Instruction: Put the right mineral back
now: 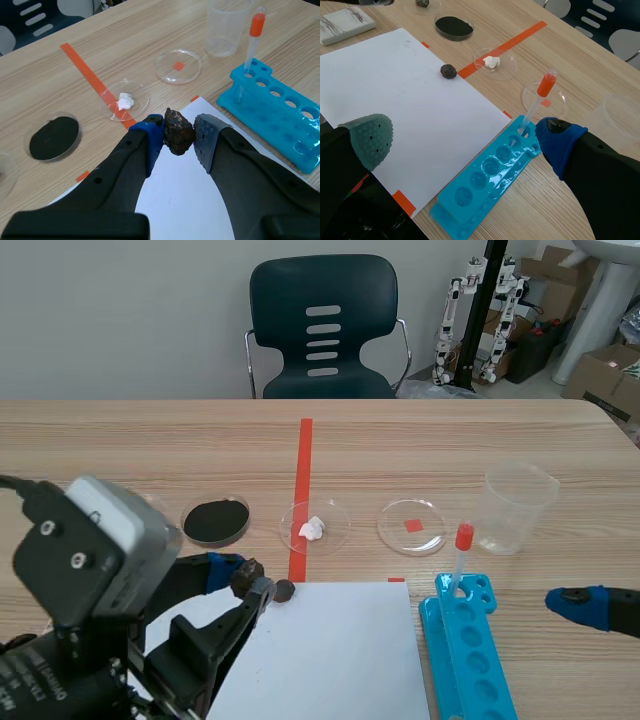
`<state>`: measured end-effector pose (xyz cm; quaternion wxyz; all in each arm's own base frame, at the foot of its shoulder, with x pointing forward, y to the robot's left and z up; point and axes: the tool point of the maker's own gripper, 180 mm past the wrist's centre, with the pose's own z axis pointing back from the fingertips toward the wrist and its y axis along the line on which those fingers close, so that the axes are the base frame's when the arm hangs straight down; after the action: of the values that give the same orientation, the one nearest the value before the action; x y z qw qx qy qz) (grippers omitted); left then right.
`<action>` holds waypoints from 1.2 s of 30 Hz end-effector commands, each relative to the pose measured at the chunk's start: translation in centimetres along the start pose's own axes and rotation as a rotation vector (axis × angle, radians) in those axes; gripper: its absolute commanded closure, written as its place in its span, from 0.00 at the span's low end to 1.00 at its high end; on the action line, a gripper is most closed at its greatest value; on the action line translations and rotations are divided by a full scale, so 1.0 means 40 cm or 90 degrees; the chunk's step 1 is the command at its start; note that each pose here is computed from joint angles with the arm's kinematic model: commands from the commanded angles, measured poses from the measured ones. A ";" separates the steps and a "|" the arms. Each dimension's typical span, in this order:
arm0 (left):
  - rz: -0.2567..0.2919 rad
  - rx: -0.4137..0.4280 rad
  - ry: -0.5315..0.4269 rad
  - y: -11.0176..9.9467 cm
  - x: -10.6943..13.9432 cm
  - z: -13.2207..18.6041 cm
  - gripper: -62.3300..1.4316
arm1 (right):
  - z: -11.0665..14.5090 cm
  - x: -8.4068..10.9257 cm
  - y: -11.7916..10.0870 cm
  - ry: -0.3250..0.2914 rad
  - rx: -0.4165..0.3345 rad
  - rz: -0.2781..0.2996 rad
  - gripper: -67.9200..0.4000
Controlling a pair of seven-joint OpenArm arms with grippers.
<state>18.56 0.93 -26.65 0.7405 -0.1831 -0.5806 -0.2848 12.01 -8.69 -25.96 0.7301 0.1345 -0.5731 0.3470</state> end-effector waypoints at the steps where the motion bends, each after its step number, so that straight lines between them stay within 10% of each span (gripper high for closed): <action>1: 0.003 -0.008 -0.025 -0.007 0.018 -0.024 0.88 | 0.000 0.015 -0.007 -0.015 -0.006 0.000 0.13; 36: 0.042 -0.104 0.036 -0.099 -0.169 -0.410 0.88 | 0.000 0.015 -0.007 -0.015 -0.006 0.000 0.13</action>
<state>26.50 -9.88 -39.16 0.7603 -0.2447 -0.5079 -0.3226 12.01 -8.69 -25.96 0.7301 0.1345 -0.5731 0.3470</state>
